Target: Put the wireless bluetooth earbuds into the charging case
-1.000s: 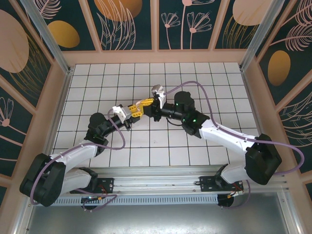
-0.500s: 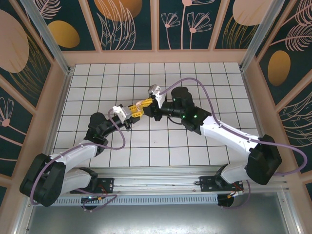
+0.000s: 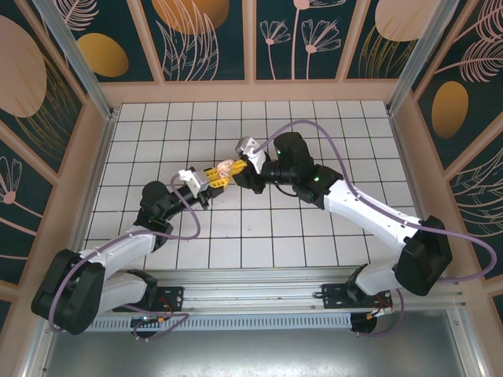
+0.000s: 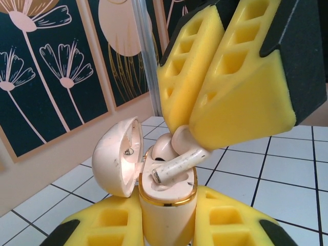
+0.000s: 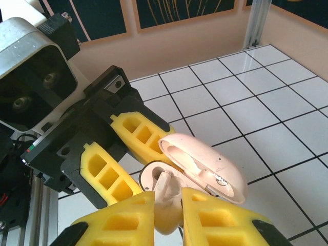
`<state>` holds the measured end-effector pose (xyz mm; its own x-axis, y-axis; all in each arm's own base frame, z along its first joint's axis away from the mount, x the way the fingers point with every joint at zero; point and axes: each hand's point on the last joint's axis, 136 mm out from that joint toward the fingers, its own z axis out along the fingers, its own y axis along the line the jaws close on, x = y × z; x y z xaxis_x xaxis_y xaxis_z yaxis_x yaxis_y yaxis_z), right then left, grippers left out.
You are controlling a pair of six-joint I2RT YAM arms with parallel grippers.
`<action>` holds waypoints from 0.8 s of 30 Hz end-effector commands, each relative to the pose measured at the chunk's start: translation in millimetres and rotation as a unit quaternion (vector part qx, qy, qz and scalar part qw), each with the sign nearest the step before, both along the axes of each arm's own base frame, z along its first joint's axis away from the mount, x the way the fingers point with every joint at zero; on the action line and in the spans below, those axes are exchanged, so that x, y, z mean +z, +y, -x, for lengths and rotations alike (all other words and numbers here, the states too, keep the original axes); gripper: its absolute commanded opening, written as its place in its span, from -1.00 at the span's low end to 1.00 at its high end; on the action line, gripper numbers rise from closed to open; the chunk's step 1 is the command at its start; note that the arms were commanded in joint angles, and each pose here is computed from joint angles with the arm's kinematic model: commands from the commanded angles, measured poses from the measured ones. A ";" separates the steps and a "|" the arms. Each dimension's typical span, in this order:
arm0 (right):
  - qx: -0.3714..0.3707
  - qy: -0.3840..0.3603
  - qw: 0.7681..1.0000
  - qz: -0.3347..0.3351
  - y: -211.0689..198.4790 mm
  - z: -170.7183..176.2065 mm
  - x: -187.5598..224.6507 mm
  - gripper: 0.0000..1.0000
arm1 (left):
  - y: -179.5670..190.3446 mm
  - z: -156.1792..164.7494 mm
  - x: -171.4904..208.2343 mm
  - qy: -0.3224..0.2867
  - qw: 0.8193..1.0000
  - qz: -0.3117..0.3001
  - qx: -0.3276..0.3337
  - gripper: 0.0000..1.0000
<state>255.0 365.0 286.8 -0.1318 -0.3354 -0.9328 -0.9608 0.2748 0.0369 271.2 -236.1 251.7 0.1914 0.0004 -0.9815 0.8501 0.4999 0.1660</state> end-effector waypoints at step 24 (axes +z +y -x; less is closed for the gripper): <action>-0.025 0.105 0.994 0.019 -15.9 -7.6 -0.9 -0.69 | -9.1 -0.9 12.6 -0.103 0.993 -0.058 0.003 -0.62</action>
<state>255.7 353.3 284.1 -0.2814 -0.3648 -0.8876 -0.9400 0.2905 0.1787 272.6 -239.4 248.4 0.3138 0.1155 -0.9424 0.8077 0.4892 0.3289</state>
